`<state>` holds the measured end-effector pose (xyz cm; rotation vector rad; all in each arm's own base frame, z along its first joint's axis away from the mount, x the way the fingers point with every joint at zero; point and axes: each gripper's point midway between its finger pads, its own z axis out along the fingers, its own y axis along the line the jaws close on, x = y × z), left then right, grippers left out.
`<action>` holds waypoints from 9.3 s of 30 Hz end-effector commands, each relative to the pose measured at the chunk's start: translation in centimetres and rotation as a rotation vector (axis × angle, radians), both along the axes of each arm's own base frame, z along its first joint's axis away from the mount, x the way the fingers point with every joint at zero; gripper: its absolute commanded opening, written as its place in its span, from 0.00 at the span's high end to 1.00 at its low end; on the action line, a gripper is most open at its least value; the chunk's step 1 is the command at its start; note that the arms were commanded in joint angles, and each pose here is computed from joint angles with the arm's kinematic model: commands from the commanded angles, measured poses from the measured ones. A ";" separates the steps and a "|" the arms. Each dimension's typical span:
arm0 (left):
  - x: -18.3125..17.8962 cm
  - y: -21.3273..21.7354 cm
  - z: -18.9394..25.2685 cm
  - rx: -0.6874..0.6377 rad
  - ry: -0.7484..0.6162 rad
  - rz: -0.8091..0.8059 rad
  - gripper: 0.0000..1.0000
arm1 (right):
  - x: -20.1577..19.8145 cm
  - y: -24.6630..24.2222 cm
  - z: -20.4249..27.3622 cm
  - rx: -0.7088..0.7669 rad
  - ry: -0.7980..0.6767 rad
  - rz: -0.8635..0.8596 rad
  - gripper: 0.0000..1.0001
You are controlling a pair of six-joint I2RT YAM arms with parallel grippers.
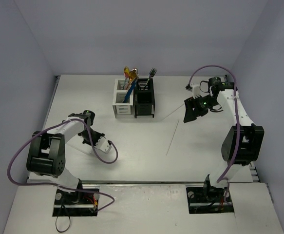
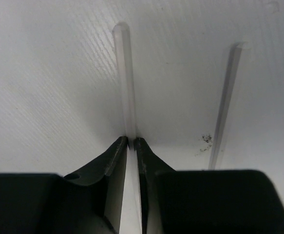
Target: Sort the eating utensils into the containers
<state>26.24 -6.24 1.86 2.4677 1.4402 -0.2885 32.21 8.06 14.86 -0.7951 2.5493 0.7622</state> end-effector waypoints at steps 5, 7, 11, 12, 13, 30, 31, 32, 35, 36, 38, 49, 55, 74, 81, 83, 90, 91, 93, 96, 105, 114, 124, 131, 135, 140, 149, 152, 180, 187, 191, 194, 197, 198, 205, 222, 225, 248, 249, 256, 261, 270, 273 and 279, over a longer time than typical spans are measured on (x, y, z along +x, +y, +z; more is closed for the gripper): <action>-0.9 -0.9 -1.2 0.108 0.088 0.007 0.96 | 0.2 0.5 0.9 0.016 -0.017 0.019 0.36; -1.0 -1.5 -1.2 0.124 0.092 0.017 1.00 | 0.3 0.6 1.2 0.021 -0.022 0.016 0.36; -0.2 -2.1 -0.4 0.174 0.060 0.064 1.00 | 0.6 0.8 2.1 0.034 -0.040 0.007 0.36; 0.1 -2.4 0.2 0.164 0.042 0.079 1.00 | 0.6 0.9 2.3 0.040 -0.045 0.005 0.36; 0.3 -2.7 1.0 0.146 0.019 0.089 1.00 | 0.6 1.0 2.6 0.046 -0.049 0.003 0.36; -2.8 -10.1 17.7 -0.098 -0.758 -0.538 1.00 | -2.4 9.5 7.6 0.378 0.016 0.143 0.34; -3.4 -10.7 18.0 -0.121 -0.806 -0.607 1.00 | -2.8 10.6 7.9 0.403 0.031 0.171 0.33; -4.1 -11.3 18.1 -0.141 -0.851 -0.680 1.00 | -3.1 11.7 8.1 0.426 0.046 0.200 0.33; -5.8 -13.3 19.4 -0.233 -0.952 -0.838 1.00 | -4.1 14.5 8.9 0.490 0.088 0.279 0.32; -6.2 -13.6 19.4 -0.245 -0.968 -0.874 1.00 | -4.5 15.5 9.1 0.503 0.097 0.310 0.32; -6.4 -14.5 20.1 -0.270 -1.019 -0.927 1.00 | -5.8 17.9 9.2 0.529 0.140 0.376 0.31; -7.2 -17.2 22.0 -0.357 -1.083 -1.034 1.00 | -7.1 24.9 8.8 0.599 0.293 0.517 0.32; -8.2 -18.0 22.6 -0.392 -1.093 -1.070 1.00 | -7.2 26.9 9.3 0.636 0.316 0.563 0.32; -8.7 -20.3 23.3 -0.425 -1.104 -1.144 1.00 | -8.4 29.8 7.7 0.640 0.391 0.620 0.36; -9.1 -20.5 23.2 -0.431 -1.103 -1.161 1.00 | -8.8 30.4 8.0 0.670 0.400 0.646 0.65; -9.0 -20.6 23.1 -0.429 -1.101 -1.163 1.00 | -8.9 30.5 8.3 0.686 0.404 0.656 0.72; -8.6 -20.7 23.0 -0.420 -1.109 -1.155 0.91 | -9.4 30.2 8.7 0.694 0.409 0.660 1.00; -8.5 -20.8 22.9 -0.421 -1.114 -1.146 0.73 | -9.5 30.1 8.8 0.697 0.406 0.660 1.00; -8.3 -20.8 22.8 -0.426 -1.124 -1.124 0.41 | -9.4 30.1 8.9 0.697 0.400 0.660 1.00; -8.2 -20.6 23.9 -0.458 -1.145 -1.065 0.16 | -8.9 29.6 8.7 0.674 0.369 0.646 1.00; -9.8 -19.6 25.1 -0.610 -1.048 -0.881 0.14 | -4.7 24.6 9.5 0.524 0.147 0.508 1.00; -7.4 -17.5 26.2 -0.646 -0.860 -0.408 0.14 | 5.4 13.0 15.5 0.415 -0.207 0.161 1.00; -4.0 -15.2 26.5 -0.618 -0.556 0.287 0.14 | 8.7 6.8 20.6 0.299 -0.522 -0.025 1.00; -4.1 -13.9 25.2 -0.630 -0.312 0.723 0.14 | 12.3 4.9 22.1 0.313 -0.743 -0.272 1.00; -3.3 -11.8 23.9 -0.677 -0.123 0.990 0.14 | 14.1 5.6 23.1 0.438 -0.788 -0.384 1.00; -2.8 -9.3 21.4 -0.696 0.071 1.219 0.14 | 15.5 10.8 23.6 0.566 -0.776 -0.358 1.00; -2.9 -7.0 19.1 -0.671 0.089 1.333 0.13 | 18.7 17.6 22.0 0.545 -0.816 -0.316 1.00; -2.9 -5.9 18.6 -0.643 0.072 1.363 0.13 | 19.2 18.3 20.3 0.501 -0.825 -0.296 1.00; -1.7 2.2 10.5 0.021 -0.062 0.413 0.40 | 13.1 22.2 11.8 0.328 -0.785 -0.113 0.38; -4.1 1.3 6.0 0.096 -0.040 0.207 0.44 | 13.7 18.8 15.8 0.422 -0.747 -0.204 0.38; -3.0 0.6 4.2 0.103 -0.100 0.176 0.46 | 14.7 15.1 17.9 0.477 -0.728 -0.280 0.39; -2.5 0.1 3.3 0.108 -0.114 0.166 0.47 | 15.0 12.9 18.9 0.493 -0.732 -0.313 0.40; -2.5 0.0 2.1 0.128 -0.120 0.136 0.49 | 15.2 10.9 19.6 0.495 -0.743 -0.343 0.40; -2.9 0.2 1.6 0.142 -0.110 0.117 0.49 | 15.5 10.1 19.7 0.496 -0.742 -0.358 0.41; -4.2 0.6 -0.4 0.181 -0.070 0.057 0.49 | 16.8 5.8 19.5 0.504 -0.717 -0.439 0.42; -4.4 -1.3 -2.1 0.194 -0.017 -0.045 0.96 | 16.7 5.5 18.6 0.519 -0.680 -0.422 0.47; -4.0 -1.7 -2.2 0.219 -0.011 -0.035 1.00 | 16.5 5.2 18.5 0.520 -0.676 -0.424 0.48; -4.7 -13.2 19.3 0.041 -1.072 -0.920 1.00 | 0.5 25.2 13.6 0.754 -0.085 0.127 0.37; -4.9 -13.7 19.6 0.026 -1.086 -0.933 1.00 | -0.4 26.7 13.6 0.761 -0.052 0.164 0.37; -5.7 -16.8 21.4 -0.051 -1.143 -1.012 1.00 | -2.5 31.9 12.6 0.774 0.098 0.260 0.31; -6.4 -17.7 21.3 -0.076 -1.142 -1.053 1.00 | -2.2 33.4 11.8 0.769 0.116 0.275 0.31; -6.8 -18.2 21.5 -0.091 -1.144 -1.079 1.00 | -2.2 34.4 11.3 0.771 0.125 0.310 0.81; -6.3 -18.2 21.4 -0.075 -1.159 -1.060 0.94 | -2.4 34.2 11.5 0.773 0.123 0.316 1.00; -5.6 -17.6 22.2 -0.126 -1.206 -0.898 0.06 | -1.1 31.9 13.0 0.787 0.080 0.278 1.00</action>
